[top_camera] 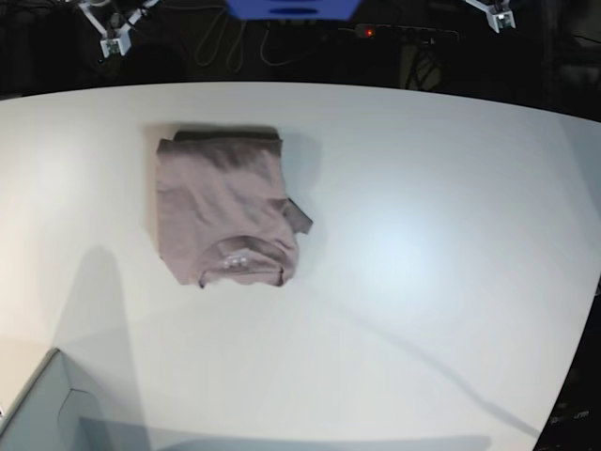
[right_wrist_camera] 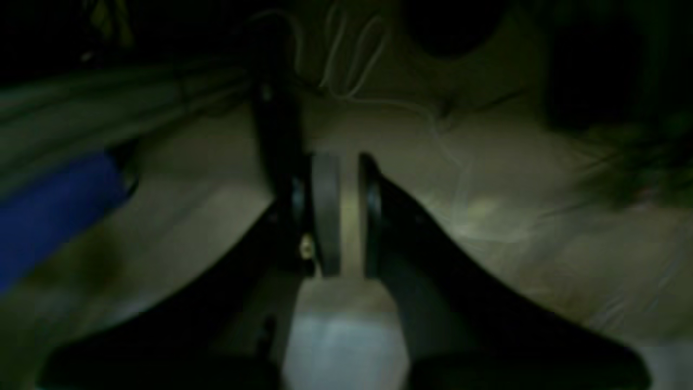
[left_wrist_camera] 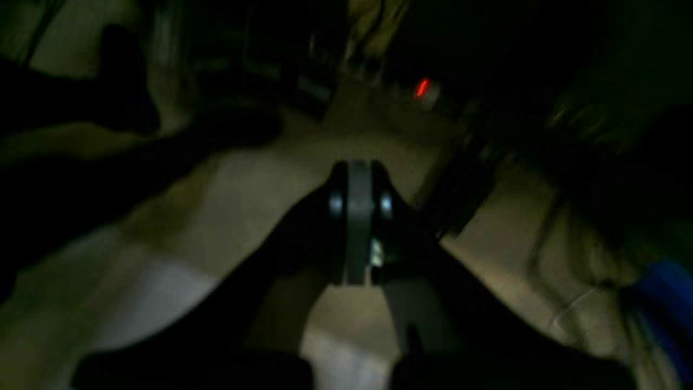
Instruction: Layout the t-shirt on the table in an organized manner, then fold the t-shirt properly
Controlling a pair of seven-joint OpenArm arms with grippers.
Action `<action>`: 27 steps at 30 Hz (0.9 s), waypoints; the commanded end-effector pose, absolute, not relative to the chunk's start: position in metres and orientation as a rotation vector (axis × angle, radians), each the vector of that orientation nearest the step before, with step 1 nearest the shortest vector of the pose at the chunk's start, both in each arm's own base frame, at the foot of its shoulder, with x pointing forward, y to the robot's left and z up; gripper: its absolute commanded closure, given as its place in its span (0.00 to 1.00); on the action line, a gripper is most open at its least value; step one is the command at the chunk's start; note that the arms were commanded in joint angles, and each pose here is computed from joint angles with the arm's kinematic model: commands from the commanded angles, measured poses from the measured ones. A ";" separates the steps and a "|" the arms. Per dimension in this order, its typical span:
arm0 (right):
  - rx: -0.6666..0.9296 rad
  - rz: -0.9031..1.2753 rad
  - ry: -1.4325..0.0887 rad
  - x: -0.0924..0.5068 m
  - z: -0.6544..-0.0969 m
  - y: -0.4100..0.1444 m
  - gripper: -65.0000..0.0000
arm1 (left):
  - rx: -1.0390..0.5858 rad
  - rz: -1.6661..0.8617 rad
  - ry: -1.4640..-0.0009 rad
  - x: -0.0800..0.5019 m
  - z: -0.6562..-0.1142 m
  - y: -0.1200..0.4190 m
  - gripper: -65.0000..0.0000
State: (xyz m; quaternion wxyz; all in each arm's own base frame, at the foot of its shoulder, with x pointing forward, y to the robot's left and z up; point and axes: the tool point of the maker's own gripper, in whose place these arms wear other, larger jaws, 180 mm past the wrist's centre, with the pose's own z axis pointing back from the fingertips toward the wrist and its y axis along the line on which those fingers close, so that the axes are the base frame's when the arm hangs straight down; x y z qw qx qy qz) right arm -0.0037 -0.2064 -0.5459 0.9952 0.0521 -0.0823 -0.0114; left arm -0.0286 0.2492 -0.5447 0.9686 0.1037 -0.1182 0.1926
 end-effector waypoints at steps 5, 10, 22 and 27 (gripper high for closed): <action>0.211 -0.071 -0.108 -0.016 -0.590 -0.189 0.93 | 0.203 0.330 -0.028 -0.059 -0.608 0.237 1.00; 0.208 -0.138 -0.192 -0.015 -0.612 -0.180 0.93 | 0.088 0.167 -0.003 -0.063 -0.646 0.203 1.00; -0.271 0.014 -0.276 -0.034 -0.627 -0.244 1.00 | 0.030 0.114 -0.061 -0.016 -0.660 0.186 1.00; -0.360 0.049 -0.281 -0.036 -0.620 -0.263 1.00 | 0.044 0.110 -0.076 -0.008 -0.659 0.196 1.00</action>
